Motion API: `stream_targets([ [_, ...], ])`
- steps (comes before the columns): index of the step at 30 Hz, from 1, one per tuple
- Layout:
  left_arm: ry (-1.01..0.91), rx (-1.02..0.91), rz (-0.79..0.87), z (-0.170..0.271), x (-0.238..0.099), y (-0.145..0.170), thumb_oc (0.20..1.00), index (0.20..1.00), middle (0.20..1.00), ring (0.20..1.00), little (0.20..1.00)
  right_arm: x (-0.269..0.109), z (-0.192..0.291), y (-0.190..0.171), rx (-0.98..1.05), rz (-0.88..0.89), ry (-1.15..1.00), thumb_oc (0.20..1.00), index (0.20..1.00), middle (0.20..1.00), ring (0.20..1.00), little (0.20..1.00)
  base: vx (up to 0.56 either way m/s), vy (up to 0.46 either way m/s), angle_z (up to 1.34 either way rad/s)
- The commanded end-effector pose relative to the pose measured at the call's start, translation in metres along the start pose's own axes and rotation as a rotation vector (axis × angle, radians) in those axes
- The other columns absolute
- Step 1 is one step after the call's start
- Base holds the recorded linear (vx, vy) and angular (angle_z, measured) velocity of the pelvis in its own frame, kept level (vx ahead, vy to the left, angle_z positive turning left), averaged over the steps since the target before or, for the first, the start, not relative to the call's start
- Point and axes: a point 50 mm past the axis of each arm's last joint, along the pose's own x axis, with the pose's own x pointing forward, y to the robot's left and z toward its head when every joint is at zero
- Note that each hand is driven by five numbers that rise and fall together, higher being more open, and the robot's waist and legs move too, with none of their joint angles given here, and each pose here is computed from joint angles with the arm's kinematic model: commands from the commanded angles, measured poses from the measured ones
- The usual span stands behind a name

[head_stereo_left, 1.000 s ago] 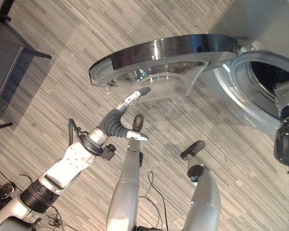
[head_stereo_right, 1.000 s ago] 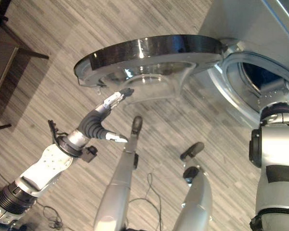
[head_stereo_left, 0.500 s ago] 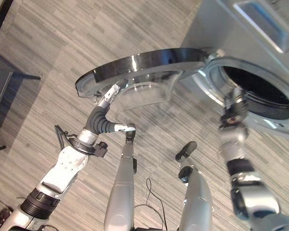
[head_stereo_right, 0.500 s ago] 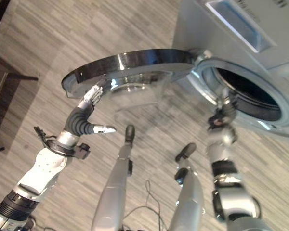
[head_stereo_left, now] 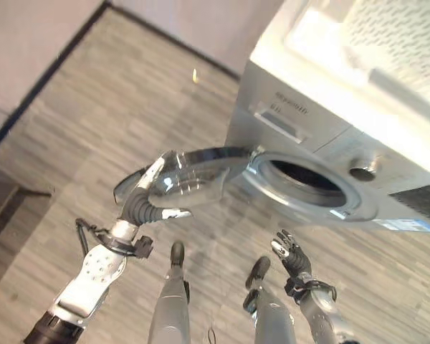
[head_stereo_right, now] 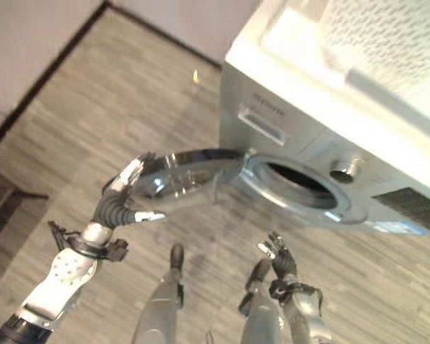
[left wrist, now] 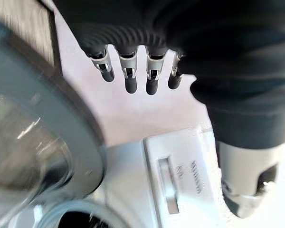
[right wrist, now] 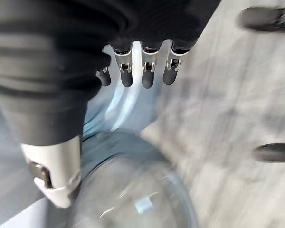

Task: Grab the laundry basket,head to the washer,open it,put in the laundry and shut it.

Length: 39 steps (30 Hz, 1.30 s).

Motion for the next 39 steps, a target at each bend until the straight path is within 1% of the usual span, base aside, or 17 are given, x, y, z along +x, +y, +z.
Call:
stream_targets([
  [1,-0.001,-0.071,0.116,-0.004,-0.008,0.009,1.000,1.000,1.000,1.000,1.000,-0.009,0.039,-0.013,-0.115,-0.010,-0.160,1.000,1.000,1.000,1.000,1.000,0.04,0.204,-0.39],
  [2,0.062,-0.114,0.143,-0.014,-0.017,0.008,1.000,1.000,1.000,1.000,1.000,-0.012,0.063,-0.010,-0.166,-0.016,-0.270,1.000,1.000,1.000,1.000,1.000,0.01,0.138,-0.38],
  [5,0.130,-0.161,0.172,-0.025,-0.026,0.006,1.000,1.000,1.000,1.000,1.000,-0.016,0.087,-0.005,-0.199,-0.036,-0.393,1.000,1.000,1.000,1.000,1.000,0.07,0.218,-0.40],
  [7,0.204,-0.207,0.182,-0.038,-0.031,-0.002,1.000,1.000,1.000,1.000,1.000,-0.027,0.108,0.000,-0.069,-0.075,-0.531,1.000,1.000,1.000,1.000,1.000,0.08,0.313,-0.46],
  [12,0.281,-0.177,0.184,-0.051,-0.041,-0.007,1.000,1.000,1.000,1.000,1.000,-0.052,0.115,0.004,-0.038,-0.077,-0.583,1.000,1.000,1.000,1.000,1.000,-0.02,0.202,-0.12],
  [16,0.309,-0.168,0.191,-0.056,-0.044,-0.010,1.000,1.000,1.000,1.000,1.000,-0.064,0.149,0.013,-0.162,-0.060,-0.757,1.000,1.000,1.000,1.000,1.000,-0.01,0.107,-0.28],
  [18,0.298,-0.177,0.172,-0.057,-0.039,-0.013,1.000,1.000,1.000,1.000,1.000,-0.072,0.182,0.020,-0.271,-0.100,-0.942,1.000,1.000,1.000,1.000,1.000,0.05,-0.010,-0.30],
  [19,0.298,-0.177,0.172,-0.057,-0.039,-0.013,1.000,1.000,1.000,1.000,1.000,-0.072,0.182,0.020,-0.271,-0.100,-0.942,1.000,1.000,1.000,1.000,1.000,0.09,-0.067,0.01],
  [20,0.293,-0.185,0.146,-0.058,-0.035,-0.020,1.000,1.000,1.000,1.000,1.000,-0.075,0.204,0.025,-0.346,-0.163,-1.084,1.000,1.000,1.000,1.000,1.000,0.11,-0.079,0.20],
  [24,0.279,-0.168,0.110,-0.059,-0.020,-0.032,1.000,1.000,1.000,1.000,1.000,-0.081,0.238,0.030,-0.433,-0.356,-1.306,1.000,1.000,1.000,1.000,1.000,0.11,-0.091,0.78],
  [25,0.278,-0.168,0.111,-0.059,-0.020,-0.032,1.000,1.000,1.000,1.000,1.000,-0.081,0.238,0.030,-0.433,-0.356,-1.306,1.000,1.000,1.000,1.000,1.000,0.14,-0.147,1.18],
  [26,0.250,-0.098,0.083,-0.057,-0.014,-0.034,1.000,1.000,1.000,1.000,1.000,-0.089,0.257,0.030,-0.508,-0.466,-1.427,1.000,1.000,1.000,1.000,1.000,0.15,-0.145,0.68],
  [29,0.242,-0.066,0.059,-0.059,-0.008,-0.040,1.000,1.000,1.000,1.000,1.000,-0.101,0.275,0.028,-0.565,-0.596,-1.540,1.000,1.000,1.000,1.000,1.000,0.11,-0.131,0.47],
  [30,0.238,-0.066,0.057,-0.058,-0.006,-0.041,1.000,1.000,1.000,1.000,1.000,-0.102,0.276,0.028,-0.567,-0.601,-1.543,1.000,1.000,1.000,1.000,1.000,0.21,-0.245,0.47],
  [31,0.230,-0.042,0.042,-0.059,-0.003,-0.044,1.000,1.000,1.000,1.000,1.000,-0.101,0.283,0.015,-0.665,-0.676,-1.501,1.000,1.000,1.000,1.000,1.000,0.12,-0.223,0.46],
  [33,0.231,-0.042,0.033,-0.060,-0.003,-0.046,1.000,1.000,1.000,1.000,1.000,-0.102,0.286,0.013,-0.684,-0.671,-1.498,1.000,1.000,1.000,1.000,1.000,0.13,-0.194,0.18],
  [39,0.282,-0.103,0.016,-0.066,-0.006,-0.048,1.000,1.000,1.000,1.000,1.000,-0.085,0.323,0.004,-0.916,-0.521,-1.364,1.000,1.000,1.000,1.000,1.000,0.15,-0.240,0.06],
])
